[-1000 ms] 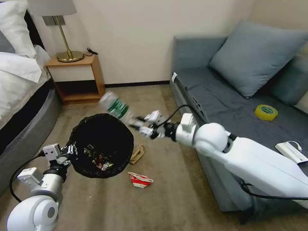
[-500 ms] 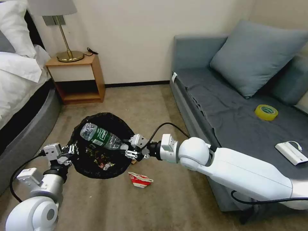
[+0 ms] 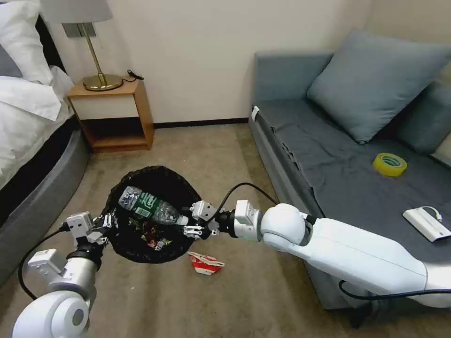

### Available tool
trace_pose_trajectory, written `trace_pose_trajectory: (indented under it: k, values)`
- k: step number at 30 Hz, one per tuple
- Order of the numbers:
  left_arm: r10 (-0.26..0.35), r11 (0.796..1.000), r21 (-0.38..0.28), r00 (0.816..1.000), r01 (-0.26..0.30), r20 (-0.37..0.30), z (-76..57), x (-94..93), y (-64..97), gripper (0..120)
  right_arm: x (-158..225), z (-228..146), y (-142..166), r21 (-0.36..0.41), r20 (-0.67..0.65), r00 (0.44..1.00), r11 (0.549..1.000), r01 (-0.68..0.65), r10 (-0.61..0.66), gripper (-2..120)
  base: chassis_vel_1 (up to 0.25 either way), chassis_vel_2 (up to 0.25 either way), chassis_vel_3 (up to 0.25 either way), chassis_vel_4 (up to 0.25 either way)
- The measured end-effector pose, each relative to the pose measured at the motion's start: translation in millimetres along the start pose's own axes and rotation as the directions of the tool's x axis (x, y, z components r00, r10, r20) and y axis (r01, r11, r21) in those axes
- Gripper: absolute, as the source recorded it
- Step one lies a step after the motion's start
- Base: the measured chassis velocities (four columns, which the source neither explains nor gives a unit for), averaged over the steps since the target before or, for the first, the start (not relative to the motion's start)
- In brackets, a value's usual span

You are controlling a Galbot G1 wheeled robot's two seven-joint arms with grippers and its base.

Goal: Pick up the trash bin, then pick up the garbage on the floor and place it into the trash bin.

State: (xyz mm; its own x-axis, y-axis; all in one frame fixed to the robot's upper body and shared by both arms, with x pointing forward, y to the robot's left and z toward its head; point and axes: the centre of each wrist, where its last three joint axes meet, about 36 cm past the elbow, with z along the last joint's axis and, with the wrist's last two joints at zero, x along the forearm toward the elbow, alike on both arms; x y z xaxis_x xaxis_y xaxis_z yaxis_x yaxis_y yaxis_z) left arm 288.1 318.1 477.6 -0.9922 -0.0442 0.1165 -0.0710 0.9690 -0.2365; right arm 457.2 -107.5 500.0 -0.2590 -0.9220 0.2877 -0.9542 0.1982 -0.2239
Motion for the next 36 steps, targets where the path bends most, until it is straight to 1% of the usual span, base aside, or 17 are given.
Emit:
trace_pose_trajectory:
  k: [2,3,5,6,8,10,12,14,16,18,19,22,23,24,27,33,36]
  values:
    - [-0.001,1.000,0.002,1.000,0.001,0.001,0.0,0.1,0.2,4,-1.0,-0.9,-0.9,0.003,0.001,1.000,1.000,0.001,-0.001,69,0.000,0.000,0.000,0.000]
    - [-0.001,1.000,0.002,1.000,0.001,0.001,0.0,0.1,0.2,4,-1.0,-0.9,-0.9,0.003,0.001,1.000,1.000,0.001,-0.001,69,0.000,0.000,0.000,0.000]
    - [-0.002,1.000,0.002,1.000,0.002,0.004,-0.5,0.0,0.5,4,-1.4,-1.8,-2.2,0.004,0.004,1.000,1.000,-0.003,0.003,77,0.000,0.000,0.000,0.000]
    - [-0.005,1.000,0.003,1.000,0.005,0.010,-1.3,-0.8,1.5,4,-0.4,-4.5,-6.9,0.000,0.019,1.000,1.000,-0.016,0.016,85,0.000,0.000,0.000,0.000]
    - [-0.006,1.000,0.003,1.000,0.006,0.011,-1.4,-1.1,1.8,4,-0.1,-4.9,-7.9,-0.001,0.022,1.000,1.000,-0.019,0.019,88,0.000,0.000,0.000,0.000]
    - [-0.015,1.000,0.002,1.000,0.015,0.020,-2.8,-2.6,3.5,4,4.0,-6.6,-19.4,-0.009,0.045,0.997,0.998,-0.058,0.058,98,0.000,0.000,0.000,0.000]
    - [-0.017,1.000,0.001,1.000,0.017,0.022,-3.3,-2.9,3.8,4,5.6,-6.1,-23.2,-0.013,0.049,0.996,0.997,-0.072,0.073,99,0.000,0.000,0.000,0.000]
    - [-0.023,1.000,-0.003,0.999,0.023,0.034,-6.7,-3.6,5.5,4,14.6,6.7,-40.6,-0.052,0.046,0.988,0.988,-0.145,0.148,100,0.000,0.000,0.000,0.000]
    - [-0.023,1.000,-0.003,0.999,0.024,0.038,-7.9,-3.9,6.2,4,17.4,13.2,-45.4,-0.067,0.040,0.985,0.984,-0.164,0.167,100,0.000,0.000,0.000,0.000]
    - [-0.018,1.000,-0.006,0.999,0.018,0.046,-11.3,-5.2,7.9,4,23.1,44.3,-57.6,-0.118,0.003,0.979,0.972,-0.204,0.206,100,0.000,0.000,0.000,0.000]
    - [-0.018,1.000,-0.006,0.999,0.018,0.046,-11.3,-5.2,7.9,4,23.1,44.3,-57.6,-0.118,0.003,0.979,0.972,-0.204,0.206,100,0.000,0.000,0.000,0.000]
    - [-0.023,1.000,-0.019,0.998,0.024,0.063,-17.0,-9.3,11.7,4,28.7,96.1,-69.2,-0.183,-0.079,0.968,0.951,-0.248,0.237,100,0.000,0.000,0.000,0.000]
    - [-0.023,1.000,-0.019,0.998,0.024,0.063,-17.0,-9.3,11.7,4,28.7,96.1,-69.2,-0.183,-0.079,0.968,0.951,-0.248,0.237,100,0.000,0.000,0.000,0.000]
    - [-0.021,1.000,-0.021,0.997,0.023,0.069,-18.8,-10.9,12.4,4,29.5,110.6,-71.2,-0.196,-0.109,0.964,0.945,-0.260,0.242,100,0.000,0.000,0.000,0.000]
    - [-0.013,1.000,-0.026,0.996,0.016,0.083,-22.8,-15.0,12.5,4,20.1,153.3,-65.0,-0.223,-0.207,0.956,0.942,-0.251,0.206,100,0.000,0.000,0.000,0.000]
    - [-0.006,1.000,-0.026,0.996,0.009,0.090,-24.1,-17.7,11.7,4,-7.3,187.4,-48.7,-0.245,-0.290,0.947,0.946,-0.214,0.139,100,0.000,0.000,0.000,0.000]
    - [-0.004,0.999,-0.032,0.996,0.007,0.090,-23.2,-19.7,12.4,4,-39.9,206.3,-39.4,-0.253,-0.333,0.939,0.952,-0.173,0.082,100,0.000,0.000,0.000,0.000]
